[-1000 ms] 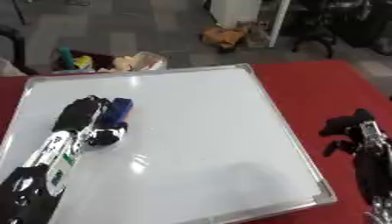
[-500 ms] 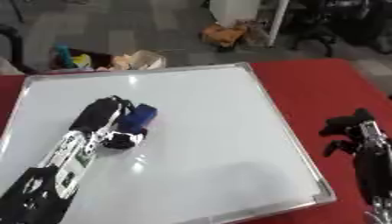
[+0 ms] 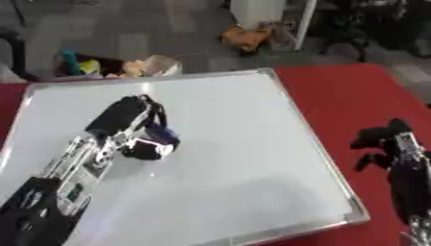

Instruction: Wipe the whiteboard clean with a brush.

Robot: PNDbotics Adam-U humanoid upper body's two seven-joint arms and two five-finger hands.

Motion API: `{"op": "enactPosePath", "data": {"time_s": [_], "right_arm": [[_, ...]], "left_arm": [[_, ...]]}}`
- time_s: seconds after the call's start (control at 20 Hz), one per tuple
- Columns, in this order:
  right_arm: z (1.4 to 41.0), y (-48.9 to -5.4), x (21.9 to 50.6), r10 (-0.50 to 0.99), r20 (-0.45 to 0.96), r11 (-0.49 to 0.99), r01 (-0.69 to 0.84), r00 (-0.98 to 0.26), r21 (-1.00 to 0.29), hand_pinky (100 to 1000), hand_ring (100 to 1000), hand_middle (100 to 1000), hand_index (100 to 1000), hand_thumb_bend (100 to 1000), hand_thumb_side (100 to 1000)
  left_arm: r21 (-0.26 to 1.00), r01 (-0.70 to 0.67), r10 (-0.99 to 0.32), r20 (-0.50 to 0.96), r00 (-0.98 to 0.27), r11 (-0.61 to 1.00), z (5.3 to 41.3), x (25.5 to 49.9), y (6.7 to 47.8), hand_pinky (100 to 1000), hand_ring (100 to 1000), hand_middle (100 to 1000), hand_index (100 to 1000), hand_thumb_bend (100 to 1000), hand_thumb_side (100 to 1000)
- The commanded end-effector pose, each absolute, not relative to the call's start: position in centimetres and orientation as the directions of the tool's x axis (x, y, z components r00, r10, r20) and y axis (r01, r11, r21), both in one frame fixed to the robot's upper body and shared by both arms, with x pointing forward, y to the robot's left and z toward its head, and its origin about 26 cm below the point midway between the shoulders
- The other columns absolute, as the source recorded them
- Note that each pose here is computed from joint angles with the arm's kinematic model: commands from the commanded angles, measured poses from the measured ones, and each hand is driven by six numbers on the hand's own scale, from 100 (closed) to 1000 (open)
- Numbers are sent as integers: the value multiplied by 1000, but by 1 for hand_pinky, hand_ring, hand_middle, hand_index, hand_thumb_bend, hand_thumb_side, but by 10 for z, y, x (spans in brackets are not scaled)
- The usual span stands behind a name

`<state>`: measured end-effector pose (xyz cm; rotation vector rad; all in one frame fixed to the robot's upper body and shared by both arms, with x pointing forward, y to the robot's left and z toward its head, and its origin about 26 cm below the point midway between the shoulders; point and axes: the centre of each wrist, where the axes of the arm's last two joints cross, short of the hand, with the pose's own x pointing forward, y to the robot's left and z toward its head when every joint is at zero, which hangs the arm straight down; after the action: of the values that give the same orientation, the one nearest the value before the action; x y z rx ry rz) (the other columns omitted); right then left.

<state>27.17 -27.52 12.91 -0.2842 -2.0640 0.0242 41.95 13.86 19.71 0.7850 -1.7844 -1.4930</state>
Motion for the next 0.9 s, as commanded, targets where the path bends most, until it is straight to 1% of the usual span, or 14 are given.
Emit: {"op": "enactPosePath", "data": {"time_s": [0.05,0.35,0.65,0.75,0.9], "right_arm": [[138,-277,270,219,845,972,189,-489,-142,329,581,501,605,100,950],[138,-277,271,221,843,971,188,-490,-145,329,581,502,606,100,949],[139,-278,271,223,843,971,187,-490,-148,329,580,501,606,100,949],[139,-277,271,223,843,971,186,-490,-149,329,581,502,606,100,949],[139,-277,271,222,842,972,184,-491,-149,329,581,501,606,100,949]], "left_arm": [[989,-41,-764,86,-639,145,215,410,137,126,489,339,459,335,121],[996,9,-697,69,-714,90,221,395,127,129,491,340,460,332,122],[993,97,-643,113,-758,61,223,385,118,135,503,345,467,329,127],[990,130,-622,130,-772,45,222,382,112,144,509,351,474,333,133],[982,190,-602,157,-783,9,213,380,105,184,535,380,506,355,156]]}}
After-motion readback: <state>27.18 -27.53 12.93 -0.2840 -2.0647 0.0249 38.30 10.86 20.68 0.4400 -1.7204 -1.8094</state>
